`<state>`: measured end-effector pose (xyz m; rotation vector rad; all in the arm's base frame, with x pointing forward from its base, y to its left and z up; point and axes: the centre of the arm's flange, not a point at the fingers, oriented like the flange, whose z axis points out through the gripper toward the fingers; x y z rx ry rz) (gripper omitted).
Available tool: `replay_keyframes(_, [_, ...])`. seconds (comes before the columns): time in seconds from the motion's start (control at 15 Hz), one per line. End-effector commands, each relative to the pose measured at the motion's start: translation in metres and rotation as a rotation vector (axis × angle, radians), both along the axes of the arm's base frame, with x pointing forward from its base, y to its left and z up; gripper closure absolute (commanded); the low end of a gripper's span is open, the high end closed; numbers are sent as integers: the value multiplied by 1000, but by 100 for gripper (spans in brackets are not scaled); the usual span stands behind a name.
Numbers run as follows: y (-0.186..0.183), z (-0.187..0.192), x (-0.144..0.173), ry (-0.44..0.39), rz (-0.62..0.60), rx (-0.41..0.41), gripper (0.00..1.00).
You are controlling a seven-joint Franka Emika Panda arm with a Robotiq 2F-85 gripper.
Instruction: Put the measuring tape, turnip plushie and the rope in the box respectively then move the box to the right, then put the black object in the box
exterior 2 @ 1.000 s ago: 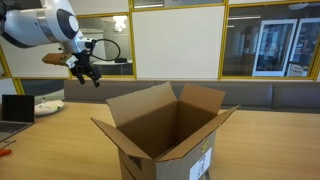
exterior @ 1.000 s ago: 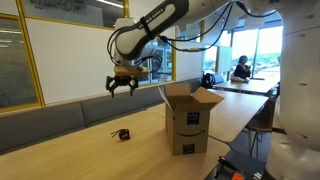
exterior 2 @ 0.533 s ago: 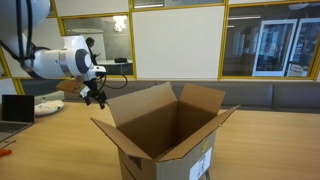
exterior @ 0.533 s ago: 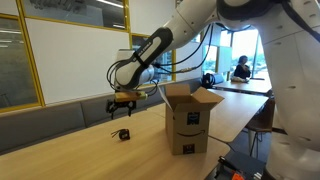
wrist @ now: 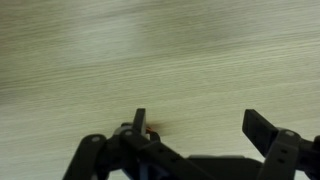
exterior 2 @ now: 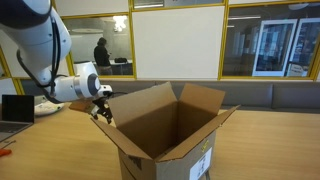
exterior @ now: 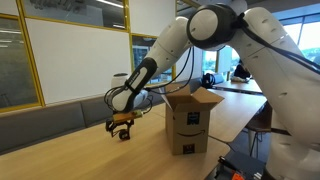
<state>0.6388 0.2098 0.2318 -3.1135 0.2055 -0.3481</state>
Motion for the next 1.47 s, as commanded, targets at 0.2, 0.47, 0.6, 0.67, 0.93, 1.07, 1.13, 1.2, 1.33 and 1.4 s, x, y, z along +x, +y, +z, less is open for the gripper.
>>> replay_keyframes(0.2, [4, -25, 69, -79, -5, -55, 0])
replay_keyframes(0.47, [-13, -44, 85, -116, 2, -115, 0])
replay_keyframes(0.6, [-24, -55, 93, -124, 1, -148, 0])
replay_keyframes(0.67, [-29, -60, 97, -125, 0, -164, 0])
replay_keyframes(0.93, [-42, -78, 110, -136, -2, -195, 0])
replay_keyframes(1.07, [-45, -81, 117, -144, -14, -192, 0])
replay_keyframes(1.13, [-45, -82, 121, -150, -17, -193, 0])
replay_keyframes(1.2, [-45, -82, 124, -154, -18, -192, 0])
replay_keyframes(1.33, [-46, -84, 128, -157, -22, -187, 0])
replay_keyframes(1.4, [-48, -87, 129, -156, -24, -187, 0])
